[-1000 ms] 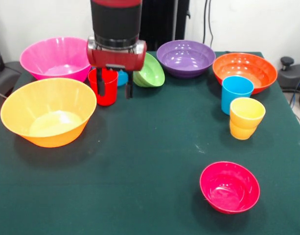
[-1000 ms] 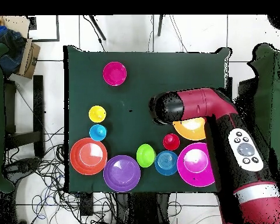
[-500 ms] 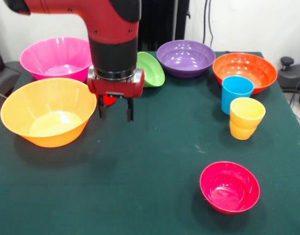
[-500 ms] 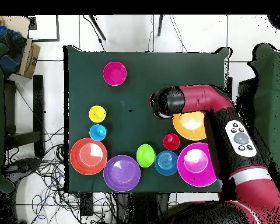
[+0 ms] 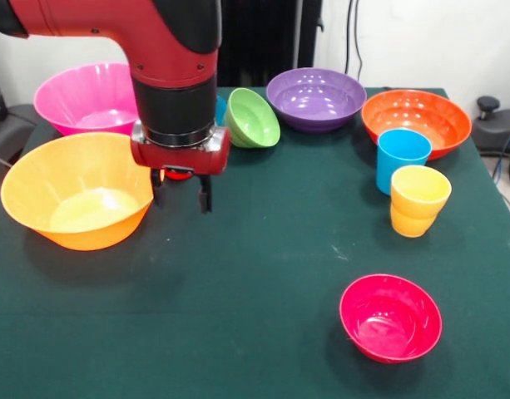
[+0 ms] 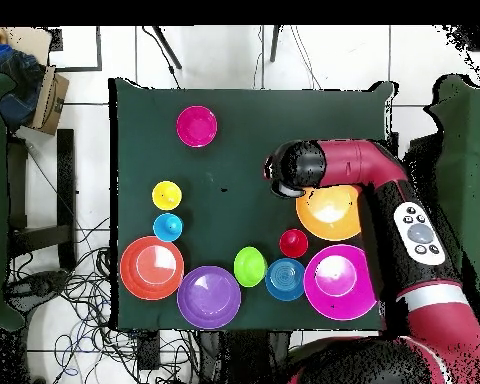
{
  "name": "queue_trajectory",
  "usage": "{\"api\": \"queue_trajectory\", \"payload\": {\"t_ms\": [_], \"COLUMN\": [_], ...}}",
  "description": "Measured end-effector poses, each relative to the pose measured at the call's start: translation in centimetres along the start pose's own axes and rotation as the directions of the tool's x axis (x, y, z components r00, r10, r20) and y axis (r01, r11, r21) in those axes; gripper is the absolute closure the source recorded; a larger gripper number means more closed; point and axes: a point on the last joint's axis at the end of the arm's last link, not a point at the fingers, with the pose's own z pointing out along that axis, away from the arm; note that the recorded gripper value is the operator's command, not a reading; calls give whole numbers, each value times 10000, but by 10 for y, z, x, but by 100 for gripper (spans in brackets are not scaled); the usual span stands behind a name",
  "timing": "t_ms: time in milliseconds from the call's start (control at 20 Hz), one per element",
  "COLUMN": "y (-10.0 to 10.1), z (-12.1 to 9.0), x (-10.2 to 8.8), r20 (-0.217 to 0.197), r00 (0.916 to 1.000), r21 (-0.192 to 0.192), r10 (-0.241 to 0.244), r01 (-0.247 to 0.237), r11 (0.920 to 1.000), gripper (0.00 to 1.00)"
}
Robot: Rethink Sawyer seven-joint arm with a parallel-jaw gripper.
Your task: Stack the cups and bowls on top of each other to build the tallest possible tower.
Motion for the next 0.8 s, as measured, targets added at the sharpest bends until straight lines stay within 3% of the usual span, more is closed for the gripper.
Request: {"api": "queue_trajectory", "payload": {"t_ms": [450,800], "y": [-20,-30], "z": [-12,-22], "x": [-20,-37], "r20": [-58,191], "r00": [9993,9981], "r21": [243,336], "r10": [374,590], "r01": [-372,-596], "r11": [9990,9977], "gripper": [0,0]}}
